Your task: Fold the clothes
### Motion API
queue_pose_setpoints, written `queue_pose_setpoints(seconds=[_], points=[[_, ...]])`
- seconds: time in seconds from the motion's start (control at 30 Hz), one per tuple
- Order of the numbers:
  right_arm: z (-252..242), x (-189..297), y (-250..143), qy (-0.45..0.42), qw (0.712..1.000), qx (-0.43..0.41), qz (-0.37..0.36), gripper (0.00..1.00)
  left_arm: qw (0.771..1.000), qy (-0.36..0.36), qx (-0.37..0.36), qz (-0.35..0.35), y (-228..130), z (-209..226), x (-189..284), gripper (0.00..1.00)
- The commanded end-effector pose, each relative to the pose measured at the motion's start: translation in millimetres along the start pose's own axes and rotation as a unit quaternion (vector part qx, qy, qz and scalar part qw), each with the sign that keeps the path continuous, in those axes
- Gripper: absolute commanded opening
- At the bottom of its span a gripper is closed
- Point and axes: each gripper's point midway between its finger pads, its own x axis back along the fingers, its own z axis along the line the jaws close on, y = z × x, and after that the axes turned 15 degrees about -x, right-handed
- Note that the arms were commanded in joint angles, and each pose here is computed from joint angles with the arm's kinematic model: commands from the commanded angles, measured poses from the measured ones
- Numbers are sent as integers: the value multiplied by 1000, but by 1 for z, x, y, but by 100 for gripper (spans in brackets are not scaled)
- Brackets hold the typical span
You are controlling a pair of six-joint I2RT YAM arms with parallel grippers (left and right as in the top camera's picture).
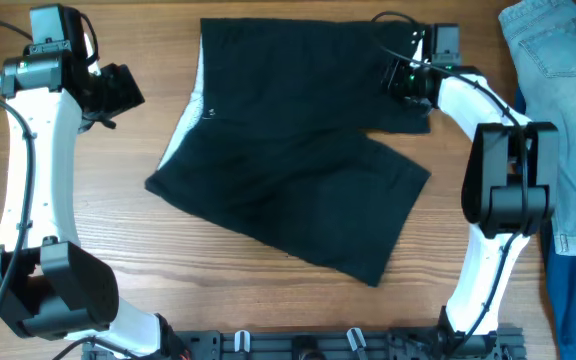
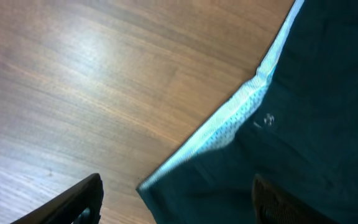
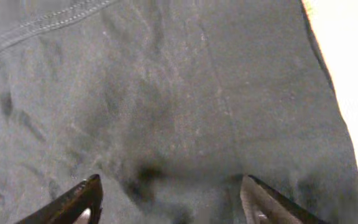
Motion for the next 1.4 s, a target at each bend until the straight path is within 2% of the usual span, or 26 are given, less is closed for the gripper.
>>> queue_pose_setpoints(seconds=[0.0, 0.07, 0.1, 0.17, 0.27, 0.37, 0.43, 0.5, 0.6, 0.67, 0.73, 0.83, 0.9, 1.0, 1.1, 1.17, 1.23, 1.37], points=[[-40, -22, -1, -68, 997, 4, 23, 84, 1000, -14, -12, -18, 9, -6, 1, 80], [-25, -2, 18, -66, 997, 20, 29, 96, 999, -15, -12, -32, 16, -7, 1, 79], [-18, 9, 23, -64, 997, 29, 34, 100, 999, -15, -15, -44, 21, -7, 2, 77], [-5, 37, 35, -65, 997, 28, 35, 100, 998, -15, -16, -60, 29, -7, 4, 76], [27, 103, 51, -31, 999, 12, 23, 100, 998, -15, -16, -63, 27, -7, 10, 74], [72, 185, 37, 62, 997, -7, 48, 100, 999, -15, -15, -45, 12, -6, 25, 71], [84, 224, 23, 89, 994, -6, 66, 100, 999, -15, -9, -32, 0, -6, 36, 71], [74, 267, -1, 64, 993, -35, 88, 98, 1000, -2, 23, -6, -21, -1, 49, 68], [54, 294, -18, -4, 995, -59, 76, 93, 997, 30, 68, 32, -47, 10, 61, 68], [38, 317, -39, -69, 992, -87, 63, 93, 992, 43, 100, 60, -66, 13, 70, 68], [36, 331, -64, -95, 988, -104, 67, 93, 987, 48, 133, 80, -79, 14, 76, 67], [45, 333, -107, -112, 981, -118, 100, 90, 976, 59, 178, 106, -95, 15, 81, 64], [40, 325, -138, -152, 971, -138, 122, 79, 966, 70, 219, 118, -103, 16, 76, 64], [24, 309, -174, -215, 955, -153, 138, 78, 946, 106, 283, 121, -117, 24, 54, 64], [1, 287, -208, -266, 936, -171, 157, 78, 930, 113, 329, 121, -135, 24, 4, 63], [-11, 273, -222, -280, 930, -170, 169, 78, 930, 97, 340, 98, -142, 21, -37, 63], [-21, 265, -231, -292, 925, -167, 174, 78, 935, 47, 345, 74, -144, 9, -71, 63], [-33, 260, -241, -308, 918, -167, 185, 78, 939, 9, 340, 53, -151, -5, -102, 63]])
